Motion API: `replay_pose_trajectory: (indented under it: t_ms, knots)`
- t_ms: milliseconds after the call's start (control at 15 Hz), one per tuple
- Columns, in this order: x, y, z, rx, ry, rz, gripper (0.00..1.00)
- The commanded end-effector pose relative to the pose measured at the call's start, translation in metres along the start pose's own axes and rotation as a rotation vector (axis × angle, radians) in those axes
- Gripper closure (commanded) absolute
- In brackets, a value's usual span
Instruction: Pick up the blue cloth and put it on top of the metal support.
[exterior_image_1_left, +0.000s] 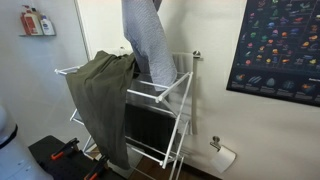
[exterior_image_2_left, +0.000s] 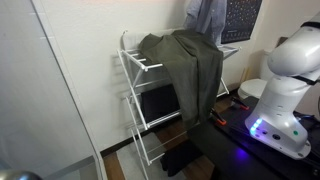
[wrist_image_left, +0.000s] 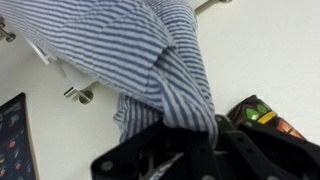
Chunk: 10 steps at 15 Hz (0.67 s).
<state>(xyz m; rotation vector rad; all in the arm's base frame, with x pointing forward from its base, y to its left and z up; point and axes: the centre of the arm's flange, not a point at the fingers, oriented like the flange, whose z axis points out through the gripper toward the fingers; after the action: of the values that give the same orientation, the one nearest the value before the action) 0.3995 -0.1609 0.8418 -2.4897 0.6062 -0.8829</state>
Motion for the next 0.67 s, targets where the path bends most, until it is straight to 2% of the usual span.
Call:
replay_pose_trajectory:
  t_ms: [0, 400, 600]
  knots:
    - [0.014, -0.023, -0.037, 0.029, -0.097, -0.038, 0.96]
    - [0.01, -0.045, -0.079, 0.095, -0.196, -0.07, 0.95]
    - [0.002, -0.055, -0.09, 0.105, -0.286, -0.096, 0.95]
